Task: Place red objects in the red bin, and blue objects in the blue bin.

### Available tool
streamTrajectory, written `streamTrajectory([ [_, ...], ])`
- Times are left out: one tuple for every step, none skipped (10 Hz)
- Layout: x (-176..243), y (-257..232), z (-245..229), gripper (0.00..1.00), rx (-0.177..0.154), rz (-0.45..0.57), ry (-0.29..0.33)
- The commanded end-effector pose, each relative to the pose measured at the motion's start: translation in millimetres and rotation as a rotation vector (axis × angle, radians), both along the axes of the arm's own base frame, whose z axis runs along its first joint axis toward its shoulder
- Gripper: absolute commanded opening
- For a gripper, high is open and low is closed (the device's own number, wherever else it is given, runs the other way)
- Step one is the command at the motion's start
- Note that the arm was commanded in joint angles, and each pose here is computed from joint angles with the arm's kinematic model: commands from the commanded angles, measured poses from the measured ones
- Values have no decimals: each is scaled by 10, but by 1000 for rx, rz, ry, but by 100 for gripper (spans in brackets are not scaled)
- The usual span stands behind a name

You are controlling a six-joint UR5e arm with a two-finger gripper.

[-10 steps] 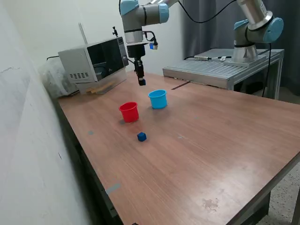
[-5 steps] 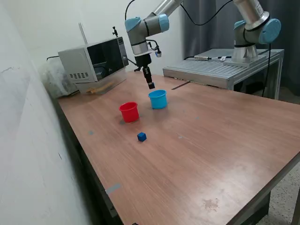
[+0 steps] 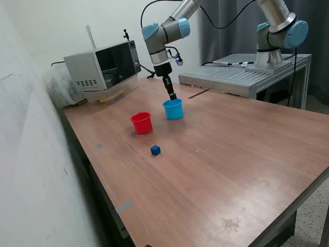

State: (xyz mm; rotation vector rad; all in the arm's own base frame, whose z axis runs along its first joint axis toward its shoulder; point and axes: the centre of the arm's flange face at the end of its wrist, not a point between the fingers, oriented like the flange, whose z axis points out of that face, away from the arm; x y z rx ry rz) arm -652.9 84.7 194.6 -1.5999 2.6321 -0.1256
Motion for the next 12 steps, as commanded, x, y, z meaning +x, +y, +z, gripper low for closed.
streamTrajectory([
  [-25, 1, 37, 0, 2, 2, 10],
  [-18, -2, 28, 100, -1, 15, 6],
  [-16, 8, 28, 100, -1, 13, 6],
  [-20, 11, 34, 100, 1, 13, 7],
  [-19, 11, 33, 100, 1, 15, 5],
  [-19, -1, 21, 100, -2, 16, 3],
  [-87, -32, 97, 100, 2, 27, 18],
  [-233, -451, 237, 100, 8, 93, 51],
  [-356, -785, 395, 100, 14, 146, 87],
  [-482, -1072, 585, 100, 22, 190, 133],
  [-603, -1231, 786, 100, 30, 216, 184],
  [-743, -1456, 888, 100, 25, 285, 229],
])
